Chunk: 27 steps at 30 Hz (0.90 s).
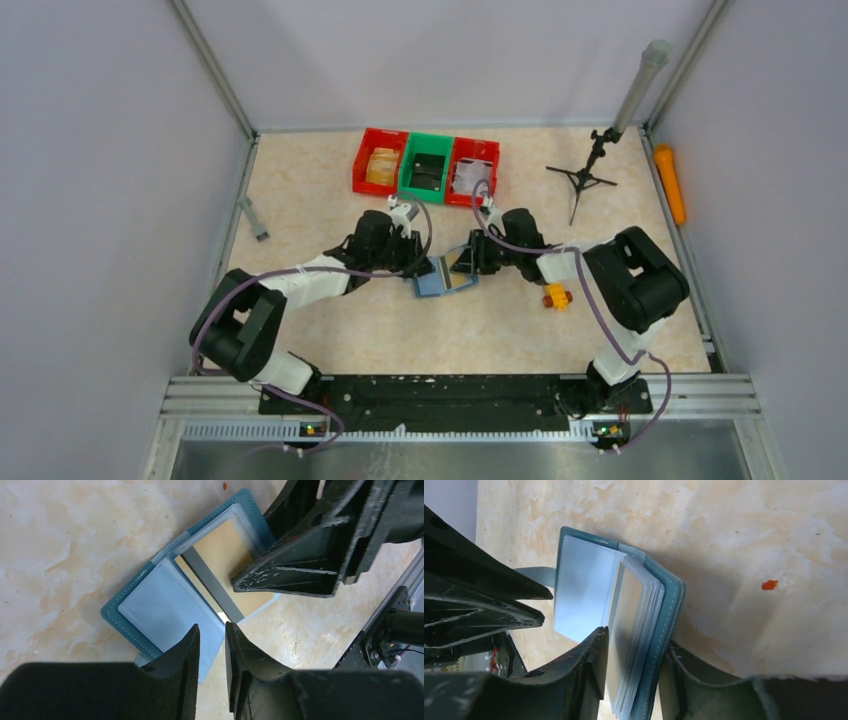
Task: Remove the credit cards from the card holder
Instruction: Remove the credit card from the card holder.
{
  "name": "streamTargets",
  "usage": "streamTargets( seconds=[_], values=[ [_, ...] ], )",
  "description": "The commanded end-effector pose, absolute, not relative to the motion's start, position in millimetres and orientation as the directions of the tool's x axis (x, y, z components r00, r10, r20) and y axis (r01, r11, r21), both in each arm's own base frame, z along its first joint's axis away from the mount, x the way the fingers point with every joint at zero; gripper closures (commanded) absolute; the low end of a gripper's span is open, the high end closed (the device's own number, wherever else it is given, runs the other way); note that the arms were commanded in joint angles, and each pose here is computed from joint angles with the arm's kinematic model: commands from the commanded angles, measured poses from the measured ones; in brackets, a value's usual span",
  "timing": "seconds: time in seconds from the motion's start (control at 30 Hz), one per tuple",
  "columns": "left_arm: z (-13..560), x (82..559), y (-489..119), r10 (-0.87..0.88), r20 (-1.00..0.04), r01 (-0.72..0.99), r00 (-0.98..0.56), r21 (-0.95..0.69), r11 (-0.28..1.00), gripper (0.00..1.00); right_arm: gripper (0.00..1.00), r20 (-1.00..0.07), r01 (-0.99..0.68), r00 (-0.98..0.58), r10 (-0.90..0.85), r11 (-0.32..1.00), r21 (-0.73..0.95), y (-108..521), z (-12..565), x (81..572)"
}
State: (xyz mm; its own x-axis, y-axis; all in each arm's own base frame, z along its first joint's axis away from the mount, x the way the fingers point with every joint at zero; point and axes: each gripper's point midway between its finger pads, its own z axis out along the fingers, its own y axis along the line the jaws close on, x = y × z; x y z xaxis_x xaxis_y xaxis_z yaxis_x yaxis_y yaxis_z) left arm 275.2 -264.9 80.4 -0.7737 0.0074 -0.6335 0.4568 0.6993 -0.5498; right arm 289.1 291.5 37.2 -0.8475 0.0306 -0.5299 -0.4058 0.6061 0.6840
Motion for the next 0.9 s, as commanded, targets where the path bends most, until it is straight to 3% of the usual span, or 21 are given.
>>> streamTargets(
  seconds=[0.0,0.2,0.33,0.43,0.63,0.87],
  values=[
    [77,287,-268,0.024,-0.611,0.432,-0.792,-0.532,0.728,0.73,0.57,-0.597,-0.446,-0.800,0.064,0.601,0.663,289,61,303],
    [43,288,-266,0.057,-0.495,0.351,-0.867,-0.526,0.775,0.77,0.63,-0.599,-0.440,-0.798,0.065,0.616,0.654,285,62,303],
    [39,289,-262,0.044,-0.479,0.325,-0.877,-0.522,0.789,0.78,0.90,-0.594,-0.441,-0.802,0.067,0.606,0.662,287,64,302],
    [42,288,-260,0.017,-0.462,0.309,-0.886,-0.565,0.765,0.79,0.98,-0.591,-0.440,-0.803,0.074,0.597,0.671,288,65,302],
    [77,287,-264,-0.087,-0.493,0.358,-0.866,-0.732,0.580,0.76,1.00,-0.561,-0.434,-0.814,0.153,0.482,0.761,290,82,299],
    [101,278,-271,-0.093,-0.525,0.432,-0.846,-0.776,0.459,0.75,1.00,-0.565,-0.467,-0.801,0.197,0.385,0.796,297,103,293]
  ],
)
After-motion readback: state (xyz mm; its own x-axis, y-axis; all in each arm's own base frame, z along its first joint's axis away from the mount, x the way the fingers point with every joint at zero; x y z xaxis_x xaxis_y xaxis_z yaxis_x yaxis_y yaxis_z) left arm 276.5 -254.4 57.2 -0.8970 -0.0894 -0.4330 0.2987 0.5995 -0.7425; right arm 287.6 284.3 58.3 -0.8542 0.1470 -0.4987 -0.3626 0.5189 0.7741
